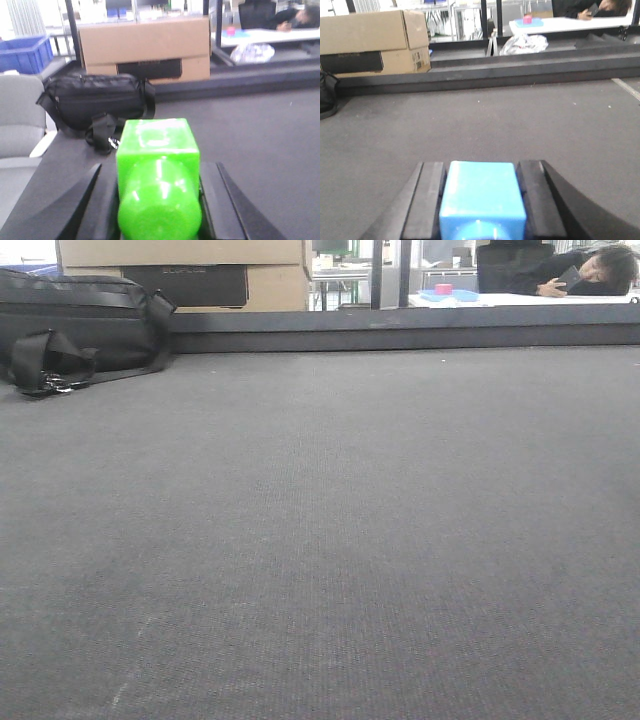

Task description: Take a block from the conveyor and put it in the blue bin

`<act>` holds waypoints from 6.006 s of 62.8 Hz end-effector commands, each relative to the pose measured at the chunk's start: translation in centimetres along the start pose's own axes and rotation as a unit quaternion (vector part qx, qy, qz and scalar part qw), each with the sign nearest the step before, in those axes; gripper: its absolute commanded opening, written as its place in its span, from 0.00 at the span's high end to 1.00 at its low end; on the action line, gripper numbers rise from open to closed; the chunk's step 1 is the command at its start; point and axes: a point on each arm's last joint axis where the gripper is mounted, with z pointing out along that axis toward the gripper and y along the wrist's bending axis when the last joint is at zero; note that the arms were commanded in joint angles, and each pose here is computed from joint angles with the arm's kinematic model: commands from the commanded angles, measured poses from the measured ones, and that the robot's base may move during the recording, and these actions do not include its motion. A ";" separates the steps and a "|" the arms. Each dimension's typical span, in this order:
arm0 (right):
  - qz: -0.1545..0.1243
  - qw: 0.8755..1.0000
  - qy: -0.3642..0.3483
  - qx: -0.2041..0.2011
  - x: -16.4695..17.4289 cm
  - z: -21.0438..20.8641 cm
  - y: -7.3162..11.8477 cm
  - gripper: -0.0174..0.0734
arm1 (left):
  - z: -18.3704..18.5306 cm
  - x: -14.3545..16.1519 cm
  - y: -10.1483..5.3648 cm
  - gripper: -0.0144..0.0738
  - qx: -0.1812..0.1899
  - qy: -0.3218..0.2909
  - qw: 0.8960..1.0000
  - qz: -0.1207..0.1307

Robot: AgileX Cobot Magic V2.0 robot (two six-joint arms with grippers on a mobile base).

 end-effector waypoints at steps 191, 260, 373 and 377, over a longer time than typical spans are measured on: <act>-0.005 0.995 -0.095 -0.001 -0.5 -1.4 -0.1 0.98 | -5.6 0.1 -0.2 0.96 -0.008 -0.111 0.993 -0.028; -0.005 0.995 -0.095 -0.001 -0.5 -1.4 -0.1 0.98 | -5.6 0.1 -0.2 0.96 -0.008 -0.111 0.993 -0.028; -0.005 0.995 -0.095 -0.001 -0.5 -1.4 -0.1 0.98 | -5.6 0.1 -0.2 0.96 -0.008 -0.111 0.993 -0.028; -0.005 0.995 -0.095 -0.001 -0.5 -1.4 -0.1 0.98 | -5.6 0.1 -0.2 0.96 -0.008 -0.111 0.993 -0.028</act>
